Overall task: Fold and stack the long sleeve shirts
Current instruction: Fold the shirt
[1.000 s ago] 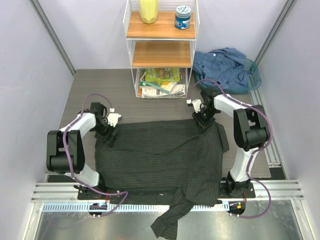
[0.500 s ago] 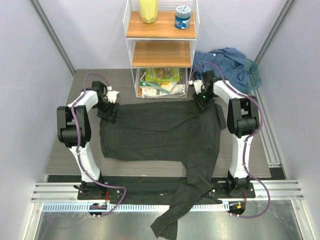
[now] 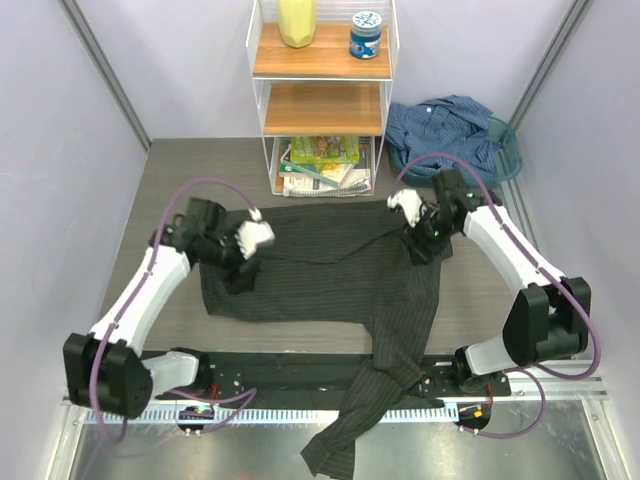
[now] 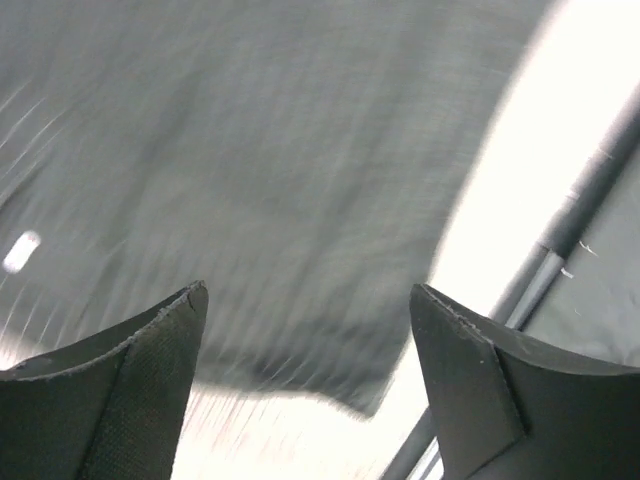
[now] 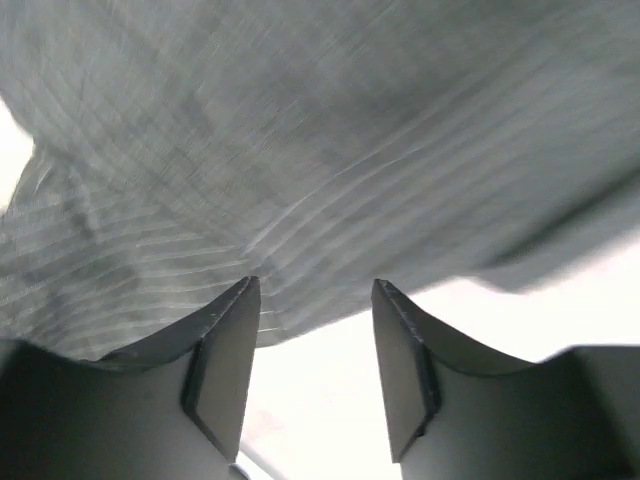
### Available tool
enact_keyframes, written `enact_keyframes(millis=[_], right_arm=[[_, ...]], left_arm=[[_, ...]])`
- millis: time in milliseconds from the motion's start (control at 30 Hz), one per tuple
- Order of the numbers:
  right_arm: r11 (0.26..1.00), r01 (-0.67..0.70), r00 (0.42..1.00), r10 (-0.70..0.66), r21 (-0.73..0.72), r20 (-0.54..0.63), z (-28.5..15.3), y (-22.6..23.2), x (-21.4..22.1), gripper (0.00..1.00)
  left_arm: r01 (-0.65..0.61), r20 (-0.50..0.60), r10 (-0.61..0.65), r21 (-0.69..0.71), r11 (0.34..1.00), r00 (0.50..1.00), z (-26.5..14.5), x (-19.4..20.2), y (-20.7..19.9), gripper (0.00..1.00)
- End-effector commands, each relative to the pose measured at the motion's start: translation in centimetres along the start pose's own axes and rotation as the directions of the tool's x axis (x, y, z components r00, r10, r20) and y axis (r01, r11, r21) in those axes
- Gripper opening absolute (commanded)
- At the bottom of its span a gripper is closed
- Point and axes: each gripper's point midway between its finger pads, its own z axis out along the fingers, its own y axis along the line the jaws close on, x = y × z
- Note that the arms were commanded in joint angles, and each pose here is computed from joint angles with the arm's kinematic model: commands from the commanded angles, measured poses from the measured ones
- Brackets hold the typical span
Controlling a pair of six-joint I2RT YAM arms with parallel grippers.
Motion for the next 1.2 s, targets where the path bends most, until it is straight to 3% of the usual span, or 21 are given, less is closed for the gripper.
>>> enact_keyframes(millis=[0,167,333,367,533,633,733,800,933,1067,1100,1167], right_arm=[[0.996,-0.006,0.987,-0.008,-0.088,-0.162,4.0,2.5,5.2,0.52],[0.998,-0.002,0.97,-0.014,-0.066,-0.244,7.1,1.7,8.1,0.46],[0.999,0.018,0.938,-0.028,-0.032,-0.346,9.2,0.2,10.8,0.45],[0.999,0.005,0.931,-0.018,-0.035,-0.364,9.7,0.0,11.5,0.45],[0.999,-0.012,0.926,-0.003,-0.037,-0.378,9.6,-0.2,12.2,0.43],[0.999,-0.005,0.945,-0.012,-0.051,-0.328,8.3,0.2,10.8,0.43],[0.998,0.027,0.962,-0.039,-0.049,-0.27,6.1,0.3,9.1,0.44],[0.995,0.087,0.975,-0.093,-0.041,-0.202,4.4,0.6,7.7,0.46],[0.971,0.206,0.968,-0.221,-0.124,-0.121,1.3,3.5,7.5,0.53],[0.927,0.319,0.94,-0.336,-0.196,-0.062,0.1,6.8,8.5,0.62],[0.906,0.35,0.926,-0.373,-0.24,-0.057,0.3,8.1,9.4,0.73],[0.862,0.438,0.888,-0.459,-0.255,-0.026,0.2,10.0,9.3,0.79]], left_arm=[[-0.226,-0.063,0.235,0.122,0.966,0.97,3.3,1.8,-5.1,0.8],[-0.319,-0.224,0.334,0.101,0.942,0.915,5.5,5.3,-4.2,0.74],[-0.402,-0.448,0.396,0.086,0.911,0.802,5.4,11.4,-2.0,0.69],[-0.402,-0.467,0.393,0.084,0.912,0.792,4.7,12.2,-2.0,0.64],[-0.39,-0.517,0.406,0.144,0.909,0.754,2.1,16.1,-3.7,0.45],[-0.433,-0.501,0.429,0.115,0.894,0.752,1.5,16.3,-3.8,0.29],[-0.451,-0.473,0.44,0.098,0.887,0.763,1.0,15.3,-3.8,0.2],[-0.424,-0.45,0.412,0.079,0.902,0.793,0.7,14.3,-3.9,0.22],[-0.395,-0.306,0.404,0.092,0.914,0.862,0.1,10.7,-5.5,0.61],[-0.388,-0.273,0.396,0.086,0.918,0.876,0.5,9.6,-5.4,0.7],[-0.378,-0.28,0.389,0.094,0.921,0.878,0.7,9.7,-5.4,0.7],[-0.345,-0.293,0.367,0.123,0.93,0.883,1.3,10.1,-5.6,0.7]])
